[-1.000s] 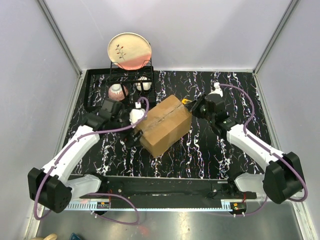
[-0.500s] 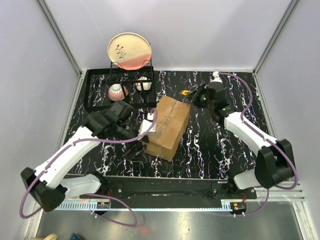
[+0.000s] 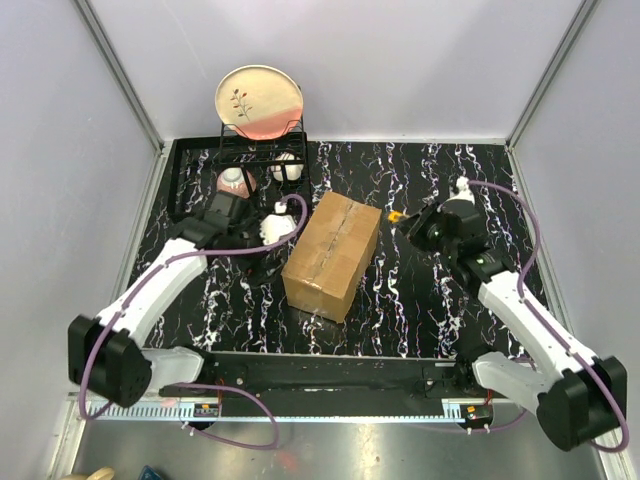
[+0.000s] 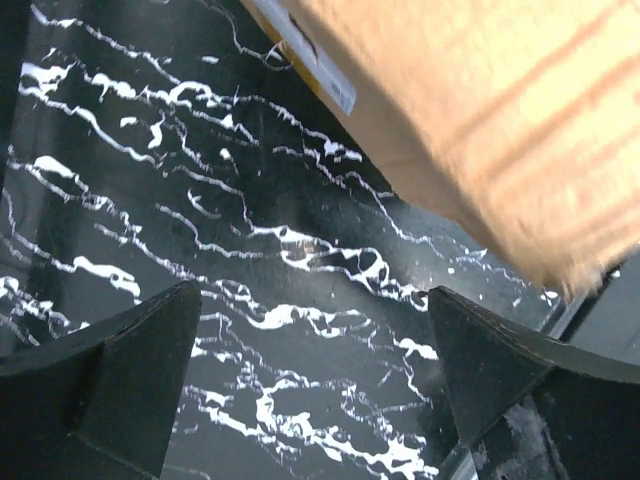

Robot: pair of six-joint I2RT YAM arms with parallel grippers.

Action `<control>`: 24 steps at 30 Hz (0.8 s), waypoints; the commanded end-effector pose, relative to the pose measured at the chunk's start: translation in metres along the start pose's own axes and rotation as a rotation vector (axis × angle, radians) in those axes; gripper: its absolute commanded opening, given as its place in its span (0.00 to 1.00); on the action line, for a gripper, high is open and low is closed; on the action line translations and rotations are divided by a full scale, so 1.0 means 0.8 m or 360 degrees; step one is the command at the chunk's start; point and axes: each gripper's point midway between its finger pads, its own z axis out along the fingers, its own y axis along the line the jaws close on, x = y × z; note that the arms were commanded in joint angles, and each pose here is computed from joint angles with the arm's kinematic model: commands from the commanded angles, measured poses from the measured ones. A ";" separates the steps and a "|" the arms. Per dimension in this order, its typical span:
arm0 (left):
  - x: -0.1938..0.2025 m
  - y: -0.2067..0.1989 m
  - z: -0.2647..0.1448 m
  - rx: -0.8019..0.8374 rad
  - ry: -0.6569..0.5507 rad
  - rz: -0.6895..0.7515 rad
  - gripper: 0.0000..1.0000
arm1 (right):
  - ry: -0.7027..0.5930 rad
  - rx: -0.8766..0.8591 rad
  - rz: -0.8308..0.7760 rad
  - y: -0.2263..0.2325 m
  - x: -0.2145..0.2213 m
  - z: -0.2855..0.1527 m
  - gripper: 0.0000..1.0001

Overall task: Unpack the express box
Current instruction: Adjust the express box at the center of the board.

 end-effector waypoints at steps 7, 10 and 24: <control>-0.075 -0.035 0.034 0.0144 -0.0247 0.0113 0.99 | 0.0199 -0.0013 0.0108 -0.006 0.039 0.054 0.00; -0.079 -0.075 0.033 0.0338 -0.0260 0.0124 0.99 | 0.0239 -0.0071 0.0115 0.007 0.039 0.078 0.00; -0.082 -0.219 0.009 0.0967 -0.0124 0.0306 0.99 | 0.0342 -0.0329 0.0113 0.064 0.051 0.125 0.00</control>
